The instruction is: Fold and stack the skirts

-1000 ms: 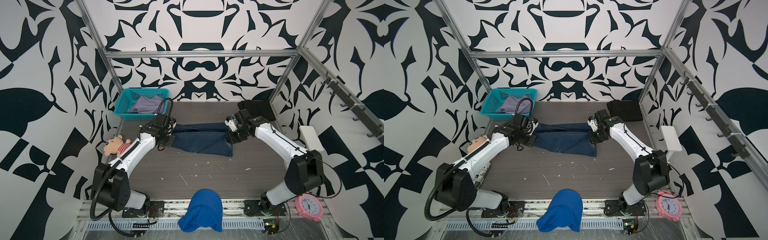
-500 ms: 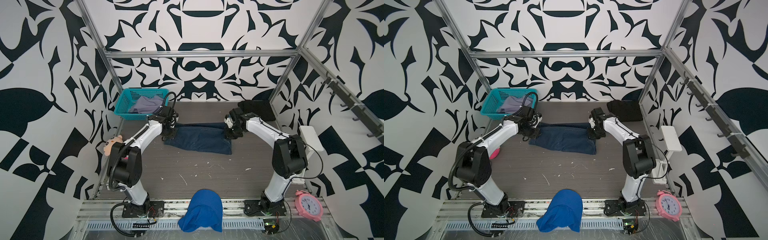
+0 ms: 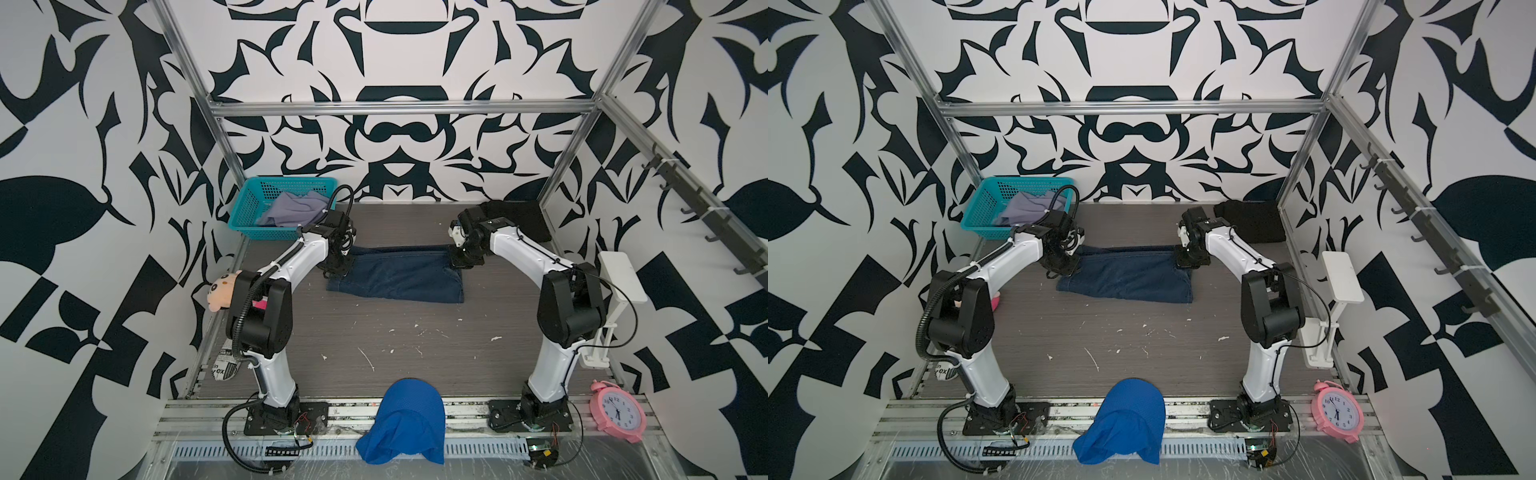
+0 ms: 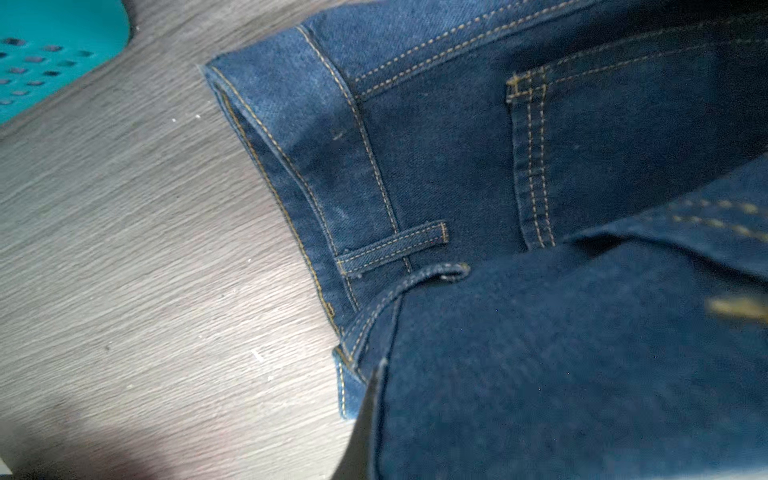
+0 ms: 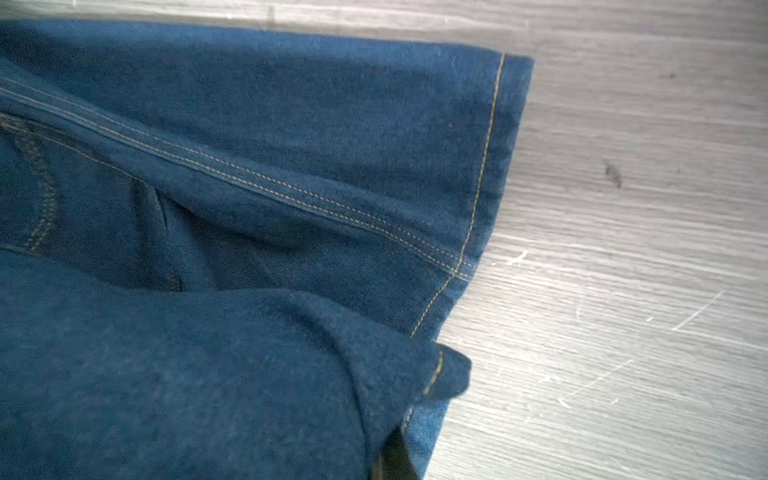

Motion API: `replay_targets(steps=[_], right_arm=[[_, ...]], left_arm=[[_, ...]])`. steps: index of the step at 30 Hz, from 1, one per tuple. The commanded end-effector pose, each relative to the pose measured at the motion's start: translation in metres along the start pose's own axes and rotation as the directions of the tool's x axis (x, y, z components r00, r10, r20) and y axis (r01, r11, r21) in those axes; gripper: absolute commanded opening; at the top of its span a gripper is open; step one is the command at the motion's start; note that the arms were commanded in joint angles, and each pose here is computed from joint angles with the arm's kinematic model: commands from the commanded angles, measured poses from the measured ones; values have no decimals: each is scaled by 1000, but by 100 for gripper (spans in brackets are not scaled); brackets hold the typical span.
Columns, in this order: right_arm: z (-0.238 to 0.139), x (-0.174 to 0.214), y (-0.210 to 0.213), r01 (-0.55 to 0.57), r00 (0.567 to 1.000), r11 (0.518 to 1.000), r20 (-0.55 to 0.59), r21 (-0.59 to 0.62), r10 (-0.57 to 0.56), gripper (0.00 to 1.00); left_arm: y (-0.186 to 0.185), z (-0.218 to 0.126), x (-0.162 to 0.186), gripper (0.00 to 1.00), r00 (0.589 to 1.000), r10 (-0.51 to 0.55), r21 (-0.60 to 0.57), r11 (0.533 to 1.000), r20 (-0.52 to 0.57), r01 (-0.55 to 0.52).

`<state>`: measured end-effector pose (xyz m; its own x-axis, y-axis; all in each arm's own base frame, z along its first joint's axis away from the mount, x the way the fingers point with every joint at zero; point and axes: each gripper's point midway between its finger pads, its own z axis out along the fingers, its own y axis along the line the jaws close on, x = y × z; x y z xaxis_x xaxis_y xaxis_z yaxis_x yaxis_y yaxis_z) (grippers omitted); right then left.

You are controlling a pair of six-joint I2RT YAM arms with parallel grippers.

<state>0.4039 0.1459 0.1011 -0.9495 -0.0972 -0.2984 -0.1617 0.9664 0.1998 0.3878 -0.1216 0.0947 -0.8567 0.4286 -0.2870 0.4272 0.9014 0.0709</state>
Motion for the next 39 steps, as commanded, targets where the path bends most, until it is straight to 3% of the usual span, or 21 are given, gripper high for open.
replay_targets(steps=[1, 22, 25, 26, 30, 32, 35, 36, 39], right_arm=[[-25, -12, -32, -47, 998, 994, 48, 97, 42, 0], [15, -19, -51, -34, 999, 991, -30, 127, 38, 0], [14, -23, -53, -38, 999, 989, -22, 140, 41, 0], [11, -25, -52, -37, 999, 990, -17, 139, 40, 0], [-6, -42, -46, -41, 999, 991, 37, 124, 37, 18], [-17, -52, -46, -38, 997, 990, 73, 134, 29, 22], [-35, -68, -44, -33, 995, 989, 101, 141, 19, 45], [-39, -72, -43, -28, 995, 990, 100, 140, 14, 54], [-50, -78, -45, -31, 995, 986, 103, 163, 14, 55]], left_arm=[[26, -11, 18, 0, 997, -29, -74, 997, -66, 24], [46, 26, 13, 0, 990, -12, -126, 992, -142, -6], [51, 23, 8, 14, 992, -11, -151, 988, -126, -8], [54, 20, 6, 14, 993, -16, -167, 986, -118, -4], [61, 4, -7, 23, 998, -31, -211, 977, -58, 18], [66, -7, -15, 27, 999, -33, -233, 972, -19, 28], [75, -27, -24, 50, 998, -44, -283, 958, 33, 52], [77, -34, -27, 53, 998, -42, -294, 954, 49, 55], [85, -56, -33, 53, 993, -64, -332, 939, 99, 94]])
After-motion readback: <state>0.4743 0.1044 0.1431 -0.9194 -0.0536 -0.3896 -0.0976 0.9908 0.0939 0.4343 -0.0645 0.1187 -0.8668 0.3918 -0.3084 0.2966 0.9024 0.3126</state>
